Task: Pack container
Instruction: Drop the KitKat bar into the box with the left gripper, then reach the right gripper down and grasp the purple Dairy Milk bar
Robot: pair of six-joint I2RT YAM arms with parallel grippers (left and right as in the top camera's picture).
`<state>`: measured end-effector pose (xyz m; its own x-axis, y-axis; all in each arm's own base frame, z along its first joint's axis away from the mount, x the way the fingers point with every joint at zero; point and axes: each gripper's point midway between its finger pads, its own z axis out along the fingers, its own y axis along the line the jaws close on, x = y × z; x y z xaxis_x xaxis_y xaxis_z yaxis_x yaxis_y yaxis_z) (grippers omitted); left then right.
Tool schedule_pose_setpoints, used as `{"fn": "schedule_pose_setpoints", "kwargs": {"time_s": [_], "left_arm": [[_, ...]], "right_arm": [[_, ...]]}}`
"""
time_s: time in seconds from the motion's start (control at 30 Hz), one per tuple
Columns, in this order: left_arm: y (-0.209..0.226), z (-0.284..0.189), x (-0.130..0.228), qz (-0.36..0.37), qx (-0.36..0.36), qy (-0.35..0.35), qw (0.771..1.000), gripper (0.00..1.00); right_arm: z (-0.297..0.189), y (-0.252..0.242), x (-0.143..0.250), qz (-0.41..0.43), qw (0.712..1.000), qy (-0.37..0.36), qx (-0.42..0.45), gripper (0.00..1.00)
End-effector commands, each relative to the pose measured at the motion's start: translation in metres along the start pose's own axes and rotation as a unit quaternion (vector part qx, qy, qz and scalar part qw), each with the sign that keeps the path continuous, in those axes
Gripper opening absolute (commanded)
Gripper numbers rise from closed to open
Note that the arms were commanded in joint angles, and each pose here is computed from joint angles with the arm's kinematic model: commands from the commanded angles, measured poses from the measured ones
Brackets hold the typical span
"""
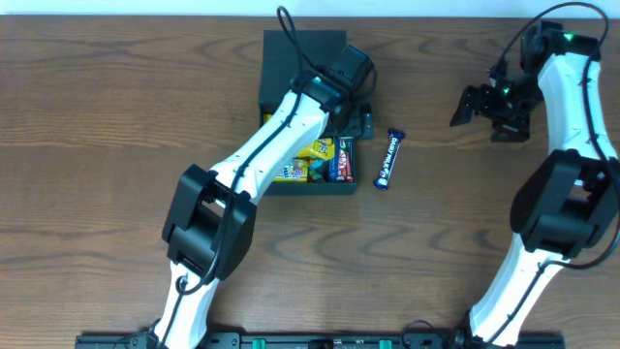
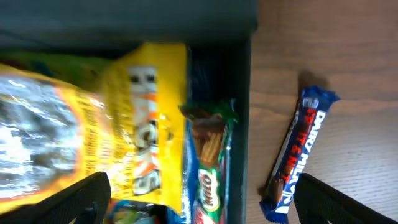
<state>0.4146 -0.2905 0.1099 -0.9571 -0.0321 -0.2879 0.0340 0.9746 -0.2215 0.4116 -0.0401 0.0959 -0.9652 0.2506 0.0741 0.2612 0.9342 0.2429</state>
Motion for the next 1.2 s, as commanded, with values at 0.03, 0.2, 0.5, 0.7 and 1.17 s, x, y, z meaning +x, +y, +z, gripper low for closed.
{"fn": "schedule_pose_setpoints", "kwargs": {"time_s": [0.03,0.2,0.5,0.7,1.17], "left_arm": [[0.040,-0.122,-0.075,-0.006,-0.033,-0.161,0.986,0.95],[0.119,-0.192,-0.108,-0.054,-0.064,-0.232,0.969,0.95],[0.250,-0.212,-0.093,-0.157,-0.149,-0.186,0.958,0.95],[0.258,-0.213,-0.091,-0.137,-0.159,-0.178,0.961,0.95],[0.258,-0.213,-0.091,-0.122,-0.162,-0.175,0.963,0.95]], "right_arm": [[0.007,0.043,0.010,-0.061,0.998,0.010,-0.009,0.91],[0.027,0.088,0.015,-0.106,0.994,0.006,-0.015,0.89],[0.092,0.112,0.029,-0.050,0.999,0.004,0.004,0.79],[0.113,0.111,0.034,-0.026,1.000,0.005,0.005,0.73],[0.129,0.104,0.028,-0.038,0.998,-0.022,0.054,0.29]]}}
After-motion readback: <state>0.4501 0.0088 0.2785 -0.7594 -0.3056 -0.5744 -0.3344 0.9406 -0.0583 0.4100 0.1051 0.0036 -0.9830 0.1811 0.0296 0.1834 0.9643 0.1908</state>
